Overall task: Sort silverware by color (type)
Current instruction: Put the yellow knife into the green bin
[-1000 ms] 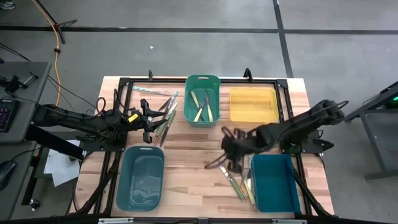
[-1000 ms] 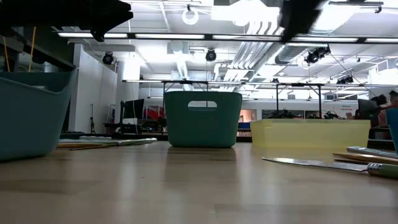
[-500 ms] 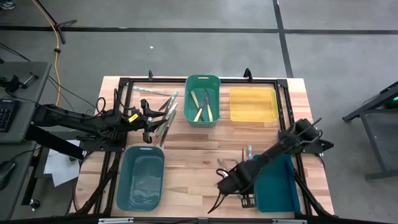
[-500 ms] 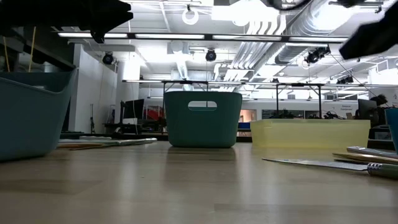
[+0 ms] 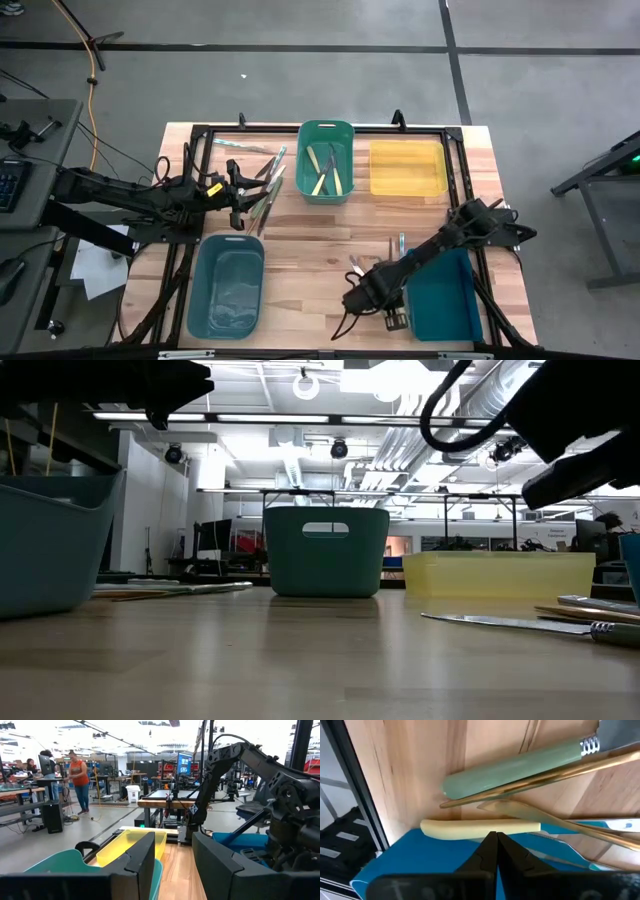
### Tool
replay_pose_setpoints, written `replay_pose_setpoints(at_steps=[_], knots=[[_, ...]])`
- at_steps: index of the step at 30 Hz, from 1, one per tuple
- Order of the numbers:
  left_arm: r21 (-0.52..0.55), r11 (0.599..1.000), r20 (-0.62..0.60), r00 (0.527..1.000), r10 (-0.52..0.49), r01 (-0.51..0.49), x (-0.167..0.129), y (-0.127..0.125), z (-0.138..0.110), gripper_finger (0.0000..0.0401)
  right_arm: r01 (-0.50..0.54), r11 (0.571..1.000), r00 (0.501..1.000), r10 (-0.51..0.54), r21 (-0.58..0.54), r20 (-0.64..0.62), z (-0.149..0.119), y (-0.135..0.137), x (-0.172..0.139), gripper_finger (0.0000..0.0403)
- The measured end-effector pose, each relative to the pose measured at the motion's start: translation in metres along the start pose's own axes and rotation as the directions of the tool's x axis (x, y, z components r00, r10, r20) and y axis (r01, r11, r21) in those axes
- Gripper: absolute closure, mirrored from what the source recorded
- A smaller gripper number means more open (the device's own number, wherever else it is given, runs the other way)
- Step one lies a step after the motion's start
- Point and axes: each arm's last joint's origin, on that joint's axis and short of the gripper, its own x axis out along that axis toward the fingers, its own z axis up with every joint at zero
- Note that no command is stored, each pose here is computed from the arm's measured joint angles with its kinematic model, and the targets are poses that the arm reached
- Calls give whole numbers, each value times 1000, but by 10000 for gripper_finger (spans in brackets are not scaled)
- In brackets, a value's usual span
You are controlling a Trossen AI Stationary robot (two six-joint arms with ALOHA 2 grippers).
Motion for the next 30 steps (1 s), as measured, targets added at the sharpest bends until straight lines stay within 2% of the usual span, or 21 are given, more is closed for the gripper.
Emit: replay_pose_setpoints(at_steps=[11, 25, 30], knots=[[3, 1000, -12, 1000, 0, 0, 0, 0, -1, 275, 37, 999, 990, -42, -35, -138, 2, -7, 21, 402], [3, 1000, -12, 1000, 0, 0, 0, 0, -1, 275, -14, 998, 982, 2, -59, -190, 9, -9, 38, 403], [3, 1000, -12, 1000, 0, 0, 0, 0, -1, 275, -26, 997, 989, 15, -74, -145, 14, -9, 38, 403]])
